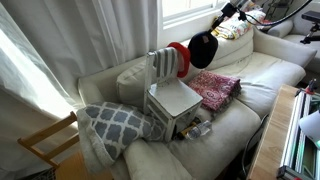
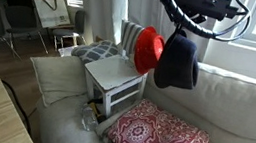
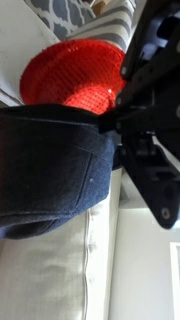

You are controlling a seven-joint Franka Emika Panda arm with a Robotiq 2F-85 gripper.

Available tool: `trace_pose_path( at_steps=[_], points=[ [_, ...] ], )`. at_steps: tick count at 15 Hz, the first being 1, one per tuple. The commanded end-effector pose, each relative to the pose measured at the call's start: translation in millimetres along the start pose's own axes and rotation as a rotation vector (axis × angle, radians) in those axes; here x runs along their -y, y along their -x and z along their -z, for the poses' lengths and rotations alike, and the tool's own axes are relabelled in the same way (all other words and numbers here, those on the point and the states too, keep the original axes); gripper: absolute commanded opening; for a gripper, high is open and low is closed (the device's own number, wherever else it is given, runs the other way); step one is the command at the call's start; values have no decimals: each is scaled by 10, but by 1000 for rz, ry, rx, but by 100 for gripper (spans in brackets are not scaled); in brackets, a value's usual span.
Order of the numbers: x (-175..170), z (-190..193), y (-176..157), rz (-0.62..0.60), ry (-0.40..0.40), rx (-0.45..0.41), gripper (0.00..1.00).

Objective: Pick up the black and red hats and hang them on the back of the chair on the right side, pick up the black hat and put it on the chair

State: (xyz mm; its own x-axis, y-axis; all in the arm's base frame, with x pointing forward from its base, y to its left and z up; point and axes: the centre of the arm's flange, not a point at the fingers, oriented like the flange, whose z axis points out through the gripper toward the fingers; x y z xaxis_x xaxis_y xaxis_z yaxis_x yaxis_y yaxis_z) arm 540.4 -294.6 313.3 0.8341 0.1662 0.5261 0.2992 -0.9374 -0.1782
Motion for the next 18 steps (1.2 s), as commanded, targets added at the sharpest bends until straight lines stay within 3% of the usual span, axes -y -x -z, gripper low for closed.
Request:
trace_pose_path(
  at_steps=[1, 5, 8, 9, 10, 18],
  points=[
    [298, 357, 273, 79, -70, 125, 1],
    [632, 507, 412, 163, -209, 224, 1],
    [985, 567, 395, 231, -268, 246, 1],
    [623, 355, 278, 181, -276, 202, 1],
    [674, 379, 256, 187, -272, 208, 4],
    [743, 305, 289, 196, -243, 232, 1]
  ],
)
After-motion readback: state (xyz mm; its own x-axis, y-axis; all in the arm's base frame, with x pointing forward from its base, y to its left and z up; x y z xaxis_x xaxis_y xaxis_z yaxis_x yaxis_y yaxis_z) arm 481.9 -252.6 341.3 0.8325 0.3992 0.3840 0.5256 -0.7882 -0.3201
